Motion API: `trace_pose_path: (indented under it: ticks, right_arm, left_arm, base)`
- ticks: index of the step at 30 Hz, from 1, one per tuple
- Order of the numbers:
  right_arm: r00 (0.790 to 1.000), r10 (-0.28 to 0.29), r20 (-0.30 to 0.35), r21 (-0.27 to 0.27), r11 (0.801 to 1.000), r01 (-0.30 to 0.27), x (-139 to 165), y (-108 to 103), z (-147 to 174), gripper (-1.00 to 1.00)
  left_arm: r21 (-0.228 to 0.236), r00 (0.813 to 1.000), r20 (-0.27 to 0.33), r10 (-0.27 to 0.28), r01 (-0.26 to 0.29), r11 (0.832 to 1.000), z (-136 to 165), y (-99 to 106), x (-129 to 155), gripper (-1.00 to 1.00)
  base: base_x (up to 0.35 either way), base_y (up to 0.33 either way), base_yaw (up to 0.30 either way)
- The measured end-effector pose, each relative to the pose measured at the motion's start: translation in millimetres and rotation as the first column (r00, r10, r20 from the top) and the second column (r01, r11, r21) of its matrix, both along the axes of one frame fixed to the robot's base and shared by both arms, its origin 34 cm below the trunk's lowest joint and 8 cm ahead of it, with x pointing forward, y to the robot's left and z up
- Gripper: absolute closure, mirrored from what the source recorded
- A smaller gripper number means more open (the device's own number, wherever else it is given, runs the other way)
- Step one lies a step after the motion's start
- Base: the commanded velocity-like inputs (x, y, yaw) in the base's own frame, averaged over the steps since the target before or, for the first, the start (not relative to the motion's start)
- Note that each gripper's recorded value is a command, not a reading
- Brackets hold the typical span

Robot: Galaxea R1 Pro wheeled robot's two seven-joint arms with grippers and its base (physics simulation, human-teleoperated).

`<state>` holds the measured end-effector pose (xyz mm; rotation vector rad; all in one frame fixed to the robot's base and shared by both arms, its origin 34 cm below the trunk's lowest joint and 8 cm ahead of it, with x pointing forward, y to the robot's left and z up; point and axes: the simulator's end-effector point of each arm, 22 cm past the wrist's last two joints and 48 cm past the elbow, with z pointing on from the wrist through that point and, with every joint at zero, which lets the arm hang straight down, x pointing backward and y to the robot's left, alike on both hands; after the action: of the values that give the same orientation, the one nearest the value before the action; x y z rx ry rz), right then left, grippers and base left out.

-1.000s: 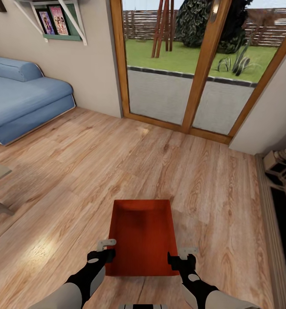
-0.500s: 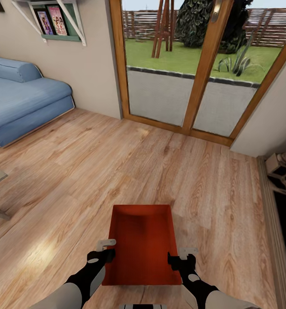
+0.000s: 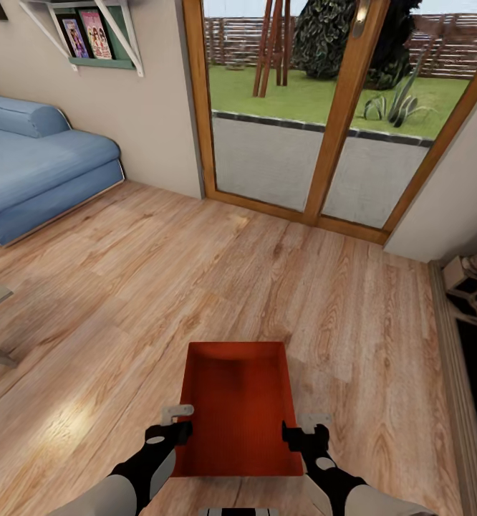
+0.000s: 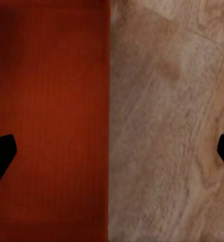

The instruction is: Move the two storage containers from the living room to the garage. In the garage, place one container on the floor and stack the other container on top of it (either order is fine).

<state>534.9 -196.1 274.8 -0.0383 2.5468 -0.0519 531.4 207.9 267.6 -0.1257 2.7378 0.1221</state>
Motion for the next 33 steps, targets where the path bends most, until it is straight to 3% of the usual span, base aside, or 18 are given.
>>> trace_pose_path:
  ticks: [11,33]
  right_arm:
    - [1.0,-0.026,-0.011,-0.016,1.0,0.026,-2.3,-4.3,-1.1,-1.0]
    - [0.999,-0.027,-0.026,-0.02,0.999,0.026,-8.0,-7.0,-7.7,-1.0]
  left_arm:
    - [0.0,1.0,-0.002,-0.001,0.001,1.0,-0.4,0.0,-0.9,-1.0]
    - [0.001,1.0,-0.01,-0.001,0.001,1.0,-5.5,0.2,-3.5,-1.0]
  base:
    - [0.0,0.0,0.063]
    - [0.0,0.0,0.004]
